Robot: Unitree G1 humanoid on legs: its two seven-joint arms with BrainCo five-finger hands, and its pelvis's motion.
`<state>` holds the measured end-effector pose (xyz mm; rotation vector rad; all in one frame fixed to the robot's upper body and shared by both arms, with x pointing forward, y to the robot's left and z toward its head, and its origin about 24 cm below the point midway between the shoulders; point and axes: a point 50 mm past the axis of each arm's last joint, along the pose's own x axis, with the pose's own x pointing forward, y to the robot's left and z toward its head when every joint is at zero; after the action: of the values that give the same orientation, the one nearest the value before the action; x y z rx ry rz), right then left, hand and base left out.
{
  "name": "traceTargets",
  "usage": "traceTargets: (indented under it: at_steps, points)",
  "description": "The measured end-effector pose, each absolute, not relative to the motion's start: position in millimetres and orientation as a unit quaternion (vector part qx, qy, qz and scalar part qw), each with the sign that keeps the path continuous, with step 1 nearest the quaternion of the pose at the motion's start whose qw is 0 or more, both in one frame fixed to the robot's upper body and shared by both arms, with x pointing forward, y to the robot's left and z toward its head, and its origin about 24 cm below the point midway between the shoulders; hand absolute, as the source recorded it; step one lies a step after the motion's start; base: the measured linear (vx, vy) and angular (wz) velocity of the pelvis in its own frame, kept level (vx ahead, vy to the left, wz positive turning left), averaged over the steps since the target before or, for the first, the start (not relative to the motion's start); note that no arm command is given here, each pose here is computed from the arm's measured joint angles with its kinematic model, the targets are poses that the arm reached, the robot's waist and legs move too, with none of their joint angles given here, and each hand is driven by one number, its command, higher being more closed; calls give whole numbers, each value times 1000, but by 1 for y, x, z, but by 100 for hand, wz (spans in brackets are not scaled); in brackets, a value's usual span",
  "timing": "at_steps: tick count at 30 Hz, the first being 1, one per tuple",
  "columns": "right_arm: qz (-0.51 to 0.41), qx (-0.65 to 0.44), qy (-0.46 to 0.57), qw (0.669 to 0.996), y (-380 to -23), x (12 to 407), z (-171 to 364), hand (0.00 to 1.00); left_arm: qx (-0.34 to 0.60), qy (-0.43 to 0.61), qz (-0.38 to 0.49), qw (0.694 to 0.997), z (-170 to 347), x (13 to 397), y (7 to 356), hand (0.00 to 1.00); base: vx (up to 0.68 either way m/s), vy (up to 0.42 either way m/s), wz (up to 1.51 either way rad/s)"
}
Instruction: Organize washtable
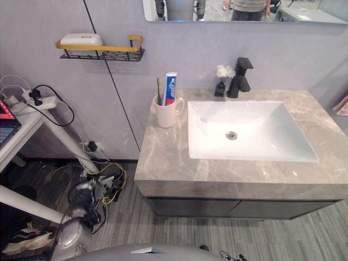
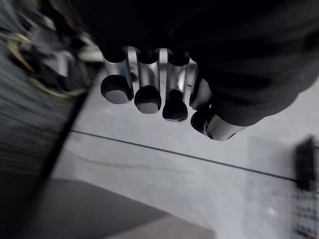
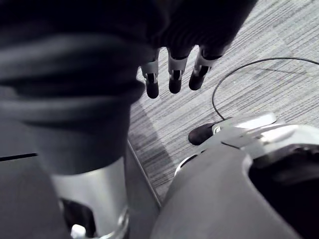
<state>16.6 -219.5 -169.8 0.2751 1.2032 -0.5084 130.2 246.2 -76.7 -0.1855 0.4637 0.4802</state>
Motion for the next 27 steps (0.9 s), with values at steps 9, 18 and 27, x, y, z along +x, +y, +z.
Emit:
traceTargets:
  at_steps: [9, 18, 27]
  points:
    - [-223, 128, 551, 794, -215, 28, -170, 0, -97, 524, 268, 803, -164, 35, 225, 0, 31, 0, -7]
    - [-213, 130, 557, 792, -213, 28, -171, 0, -100, 564, 221, 789, -169, 23, 220, 0, 0, 1, -14]
    - [-187, 119, 571, 791, -214, 27, -172, 0, -54, 575, 158, 801, -169, 34, 220, 0, 13, -2, 1]
